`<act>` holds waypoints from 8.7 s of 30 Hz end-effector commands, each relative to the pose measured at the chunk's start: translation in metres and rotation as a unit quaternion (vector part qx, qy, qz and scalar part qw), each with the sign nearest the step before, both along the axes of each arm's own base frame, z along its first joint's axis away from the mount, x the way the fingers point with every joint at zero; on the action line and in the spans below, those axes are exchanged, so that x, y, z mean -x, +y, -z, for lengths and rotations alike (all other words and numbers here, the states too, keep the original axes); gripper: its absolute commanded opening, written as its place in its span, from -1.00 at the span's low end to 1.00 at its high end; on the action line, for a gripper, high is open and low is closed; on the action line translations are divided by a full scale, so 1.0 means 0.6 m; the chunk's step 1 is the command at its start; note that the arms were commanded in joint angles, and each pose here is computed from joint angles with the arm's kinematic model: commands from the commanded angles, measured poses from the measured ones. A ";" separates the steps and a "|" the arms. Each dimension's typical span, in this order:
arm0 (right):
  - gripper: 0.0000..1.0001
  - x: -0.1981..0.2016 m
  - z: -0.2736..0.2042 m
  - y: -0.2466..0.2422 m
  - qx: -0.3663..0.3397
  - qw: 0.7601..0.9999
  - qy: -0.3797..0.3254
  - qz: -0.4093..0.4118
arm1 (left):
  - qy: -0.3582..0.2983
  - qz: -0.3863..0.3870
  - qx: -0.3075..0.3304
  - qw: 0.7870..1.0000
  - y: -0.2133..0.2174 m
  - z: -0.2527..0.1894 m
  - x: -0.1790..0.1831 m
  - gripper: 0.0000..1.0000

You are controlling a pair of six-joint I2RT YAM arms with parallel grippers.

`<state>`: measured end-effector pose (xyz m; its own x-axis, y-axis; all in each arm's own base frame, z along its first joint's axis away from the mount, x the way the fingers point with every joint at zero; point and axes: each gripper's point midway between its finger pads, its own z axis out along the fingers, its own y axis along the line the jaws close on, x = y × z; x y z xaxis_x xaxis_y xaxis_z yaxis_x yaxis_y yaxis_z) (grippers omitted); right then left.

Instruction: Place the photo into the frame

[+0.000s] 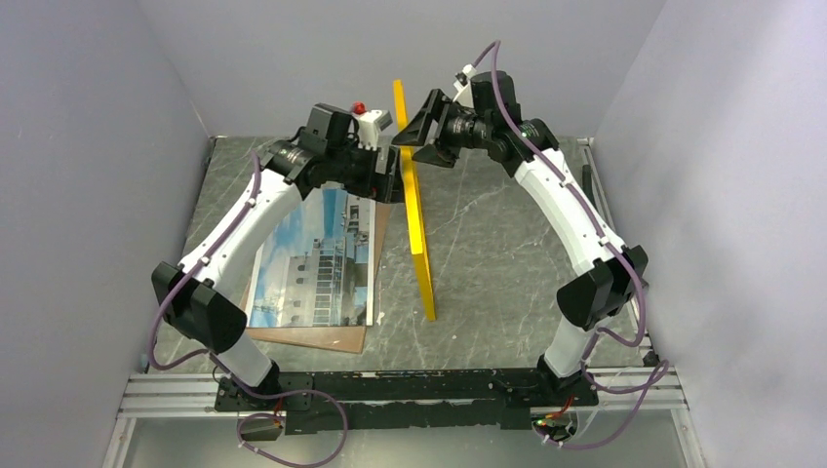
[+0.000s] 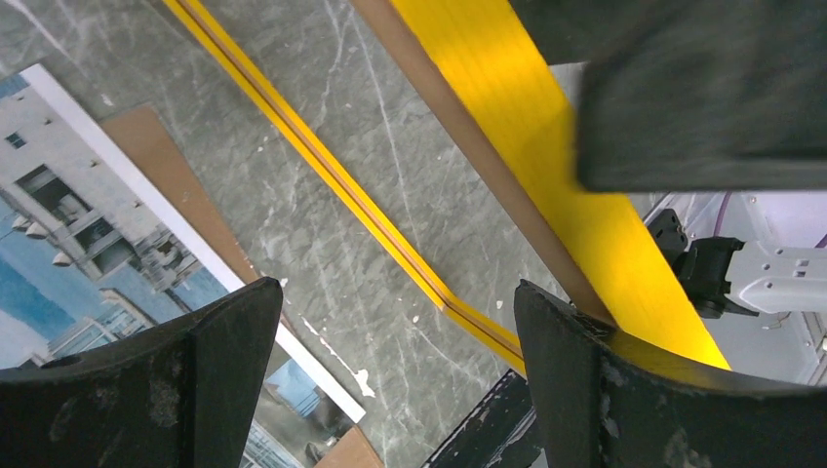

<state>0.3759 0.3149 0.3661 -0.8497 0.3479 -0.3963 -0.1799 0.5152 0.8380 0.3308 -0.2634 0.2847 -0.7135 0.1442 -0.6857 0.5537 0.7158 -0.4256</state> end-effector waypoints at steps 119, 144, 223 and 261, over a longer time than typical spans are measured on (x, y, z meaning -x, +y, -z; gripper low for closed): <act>-0.82 0.054 0.544 -0.461 0.633 0.743 0.169 0.134 | 0.013 0.014 -0.241 0.970 0.140 0.322 -0.061 0.89; 0.25 0.071 0.607 -0.491 0.581 0.775 0.203 0.144 | -0.001 0.020 -0.239 0.971 0.146 0.300 -0.049 0.89; 0.67 0.012 0.445 0.198 0.259 0.964 0.007 -0.062 | 0.163 -0.284 -0.280 0.903 0.732 0.397 -0.066 0.68; 0.69 -0.007 0.450 0.209 0.117 0.988 0.097 -0.026 | 0.221 -0.196 -0.263 0.919 0.584 0.508 -0.023 0.18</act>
